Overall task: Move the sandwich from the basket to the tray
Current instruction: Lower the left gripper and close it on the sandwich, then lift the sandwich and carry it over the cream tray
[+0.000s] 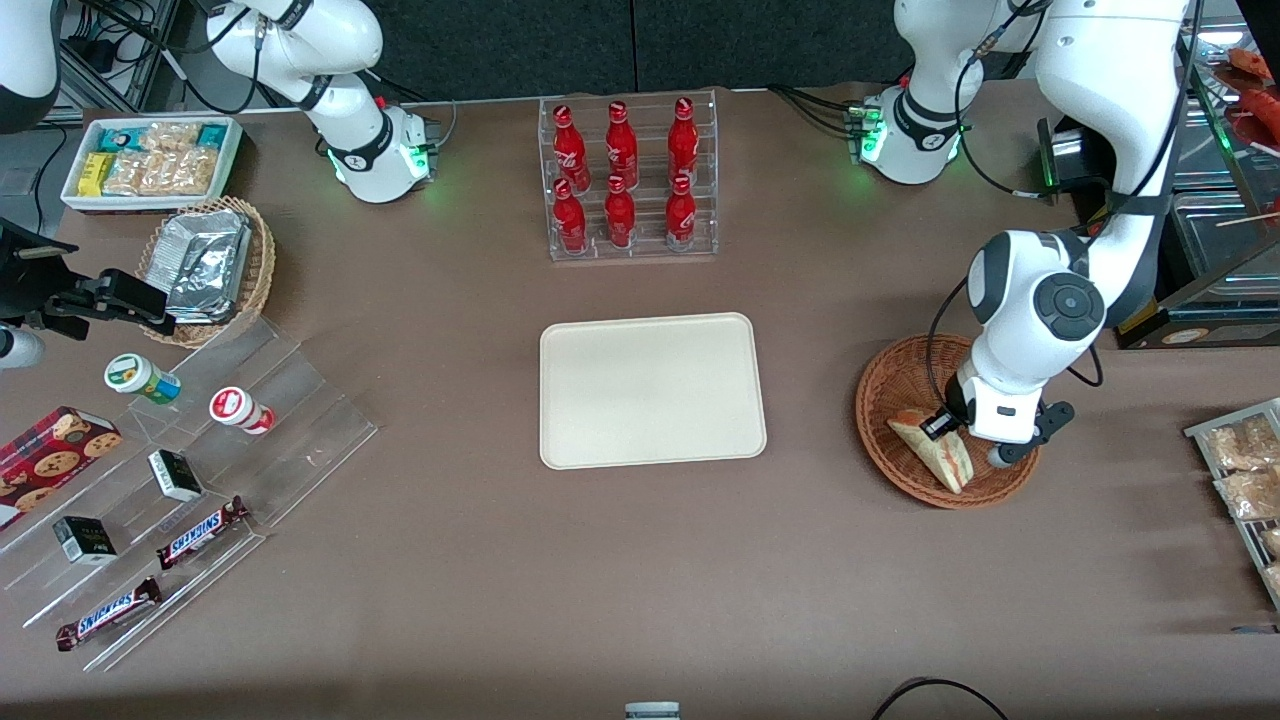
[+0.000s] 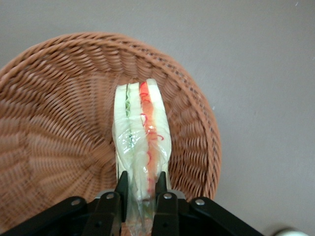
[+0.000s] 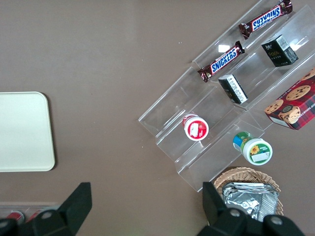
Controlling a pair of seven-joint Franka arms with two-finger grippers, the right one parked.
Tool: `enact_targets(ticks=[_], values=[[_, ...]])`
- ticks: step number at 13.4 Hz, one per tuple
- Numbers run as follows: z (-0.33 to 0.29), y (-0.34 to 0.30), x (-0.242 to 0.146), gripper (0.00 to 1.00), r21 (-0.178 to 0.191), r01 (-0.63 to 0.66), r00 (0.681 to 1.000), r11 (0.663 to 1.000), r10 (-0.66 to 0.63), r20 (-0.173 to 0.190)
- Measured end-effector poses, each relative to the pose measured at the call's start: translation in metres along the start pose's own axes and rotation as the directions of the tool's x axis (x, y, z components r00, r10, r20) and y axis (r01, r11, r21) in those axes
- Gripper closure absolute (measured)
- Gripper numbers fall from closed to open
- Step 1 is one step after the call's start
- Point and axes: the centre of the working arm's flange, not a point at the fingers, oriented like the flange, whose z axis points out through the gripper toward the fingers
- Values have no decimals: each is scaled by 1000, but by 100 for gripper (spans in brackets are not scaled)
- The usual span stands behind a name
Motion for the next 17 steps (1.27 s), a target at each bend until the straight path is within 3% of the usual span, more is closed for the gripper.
enact_targets(ticks=[2, 3, 5, 7, 10, 14, 17], values=[[-45, 11, -15, 86, 110, -87, 996, 990, 83, 36], [-71, 22, -30, 86, 146, -127, 992, 981, 121, 47], [-118, 55, -70, 86, 167, -214, 977, 962, 208, 52], [-139, 94, -115, 86, 143, -299, 954, 944, 296, 40], [-139, 145, -174, 86, 39, -400, 917, 916, 398, 35], [-81, 208, -239, 86, -47, -494, 869, 868, 495, 14], [-32, 240, -265, 86, -82, -491, 871, 867, 492, -11]])
